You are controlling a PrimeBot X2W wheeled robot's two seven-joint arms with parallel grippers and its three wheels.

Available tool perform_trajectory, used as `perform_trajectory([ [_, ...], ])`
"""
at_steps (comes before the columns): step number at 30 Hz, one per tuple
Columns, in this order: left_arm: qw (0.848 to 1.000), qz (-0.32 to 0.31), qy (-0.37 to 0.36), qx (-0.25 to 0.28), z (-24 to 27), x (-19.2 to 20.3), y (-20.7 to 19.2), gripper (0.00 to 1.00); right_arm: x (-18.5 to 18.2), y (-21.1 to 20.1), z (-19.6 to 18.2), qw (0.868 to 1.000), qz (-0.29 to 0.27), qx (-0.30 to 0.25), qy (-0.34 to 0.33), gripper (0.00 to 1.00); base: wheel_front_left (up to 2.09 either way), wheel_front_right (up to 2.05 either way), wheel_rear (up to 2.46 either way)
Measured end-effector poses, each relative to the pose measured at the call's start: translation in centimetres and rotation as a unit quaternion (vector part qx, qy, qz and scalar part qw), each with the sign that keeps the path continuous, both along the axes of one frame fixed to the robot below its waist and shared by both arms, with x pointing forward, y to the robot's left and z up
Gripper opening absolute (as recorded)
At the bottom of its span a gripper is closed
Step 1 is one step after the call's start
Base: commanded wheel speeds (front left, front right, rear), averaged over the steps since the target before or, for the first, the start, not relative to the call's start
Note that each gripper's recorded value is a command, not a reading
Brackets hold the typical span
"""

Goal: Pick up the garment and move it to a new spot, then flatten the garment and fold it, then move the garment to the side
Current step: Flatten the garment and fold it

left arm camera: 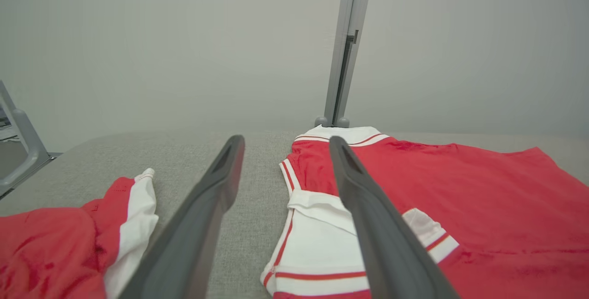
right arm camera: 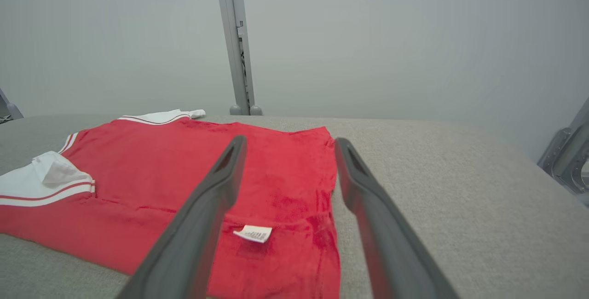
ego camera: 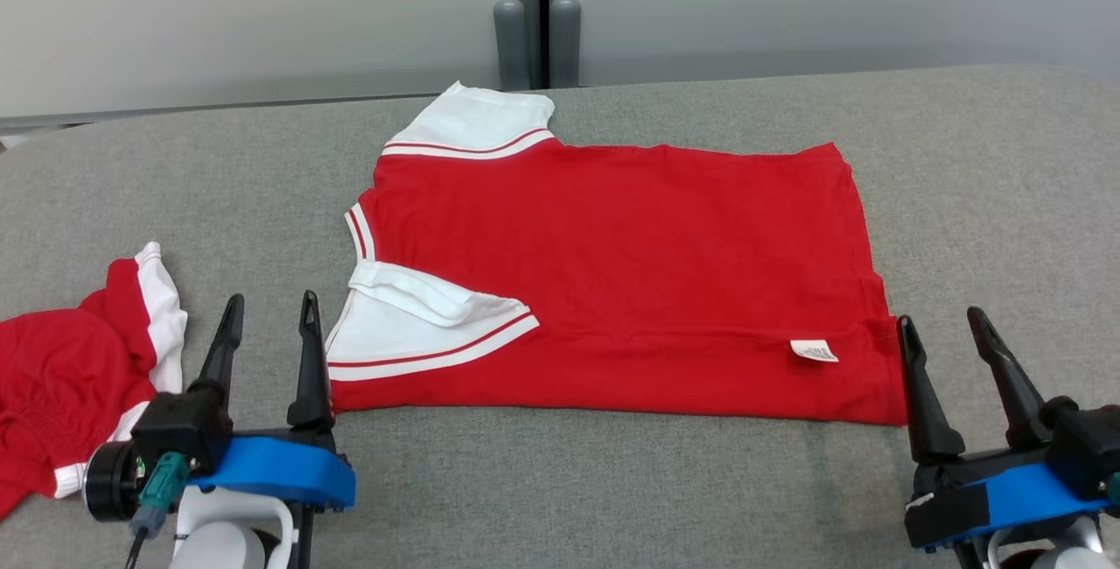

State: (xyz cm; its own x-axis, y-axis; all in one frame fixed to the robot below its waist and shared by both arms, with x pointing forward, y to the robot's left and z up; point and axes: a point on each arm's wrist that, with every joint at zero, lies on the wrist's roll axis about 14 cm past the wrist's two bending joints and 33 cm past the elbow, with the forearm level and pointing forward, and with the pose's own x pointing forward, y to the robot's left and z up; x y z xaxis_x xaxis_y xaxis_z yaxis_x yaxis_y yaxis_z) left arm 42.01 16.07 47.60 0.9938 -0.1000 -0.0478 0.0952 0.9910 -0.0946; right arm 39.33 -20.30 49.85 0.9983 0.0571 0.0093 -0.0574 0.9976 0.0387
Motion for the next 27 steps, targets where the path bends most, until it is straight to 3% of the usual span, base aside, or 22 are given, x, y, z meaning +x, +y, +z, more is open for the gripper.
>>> perform_trajectory([
  [16,1.000,0.005,0.024,0.003,-0.5,-2.2,-0.2,1.00,-1.6,0.3,0.1,1.000,-0.005,0.006,0.012,1.00,0.00,0.00,0.00],
  [27,0.983,-0.045,0.175,-0.007,-8.4,-2.3,-1.7,1.00,-1.8,-1.7,-8.1,0.990,-0.028,0.001,0.139,1.00,0.00,0.00,0.00],
])
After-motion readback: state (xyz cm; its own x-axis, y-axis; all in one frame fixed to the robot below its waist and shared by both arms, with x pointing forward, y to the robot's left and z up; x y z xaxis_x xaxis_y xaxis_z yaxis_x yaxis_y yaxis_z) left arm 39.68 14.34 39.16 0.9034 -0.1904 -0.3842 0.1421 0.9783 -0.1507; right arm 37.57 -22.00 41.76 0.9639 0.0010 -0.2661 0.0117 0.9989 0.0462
